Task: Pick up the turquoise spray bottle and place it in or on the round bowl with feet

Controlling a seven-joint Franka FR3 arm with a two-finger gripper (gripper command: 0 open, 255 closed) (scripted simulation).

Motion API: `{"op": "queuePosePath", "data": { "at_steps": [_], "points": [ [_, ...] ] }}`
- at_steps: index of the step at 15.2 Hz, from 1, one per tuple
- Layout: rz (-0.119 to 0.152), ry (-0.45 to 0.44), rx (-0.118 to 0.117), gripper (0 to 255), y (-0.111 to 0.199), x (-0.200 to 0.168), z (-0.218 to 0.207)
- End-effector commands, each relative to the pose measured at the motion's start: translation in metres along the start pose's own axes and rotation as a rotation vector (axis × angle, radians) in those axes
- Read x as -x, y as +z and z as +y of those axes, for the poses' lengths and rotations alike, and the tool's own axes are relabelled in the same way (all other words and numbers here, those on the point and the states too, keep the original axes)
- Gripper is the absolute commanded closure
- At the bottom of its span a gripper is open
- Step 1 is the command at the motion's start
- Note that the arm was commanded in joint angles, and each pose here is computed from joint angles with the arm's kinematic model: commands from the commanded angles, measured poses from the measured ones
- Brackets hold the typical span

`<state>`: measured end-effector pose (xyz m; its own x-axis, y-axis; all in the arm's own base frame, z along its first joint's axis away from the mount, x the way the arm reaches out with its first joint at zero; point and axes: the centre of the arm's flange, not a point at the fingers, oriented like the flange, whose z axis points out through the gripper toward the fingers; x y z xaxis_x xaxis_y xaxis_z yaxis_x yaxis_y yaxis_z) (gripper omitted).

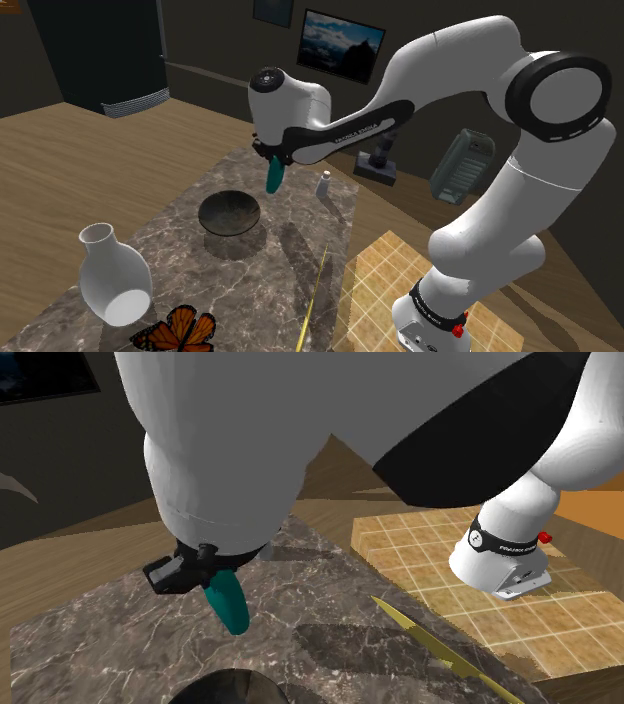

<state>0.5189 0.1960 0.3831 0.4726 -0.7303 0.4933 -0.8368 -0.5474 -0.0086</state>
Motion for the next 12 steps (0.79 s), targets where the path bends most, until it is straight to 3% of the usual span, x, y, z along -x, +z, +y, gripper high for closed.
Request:
{"op": "queuePosePath", "data": {
  "at_steps": [1, 6, 12],
  "points": [
    [-0.001, 0.000, 0.000, 255, -0.010, -0.004, -0.001],
    [-0.001, 0.000, 0.000, 255, -0.033, -0.017, -0.001],
    [-0.001, 0.000, 0.000, 255, -0.062, 0.041, -0.046]
  ]
}}
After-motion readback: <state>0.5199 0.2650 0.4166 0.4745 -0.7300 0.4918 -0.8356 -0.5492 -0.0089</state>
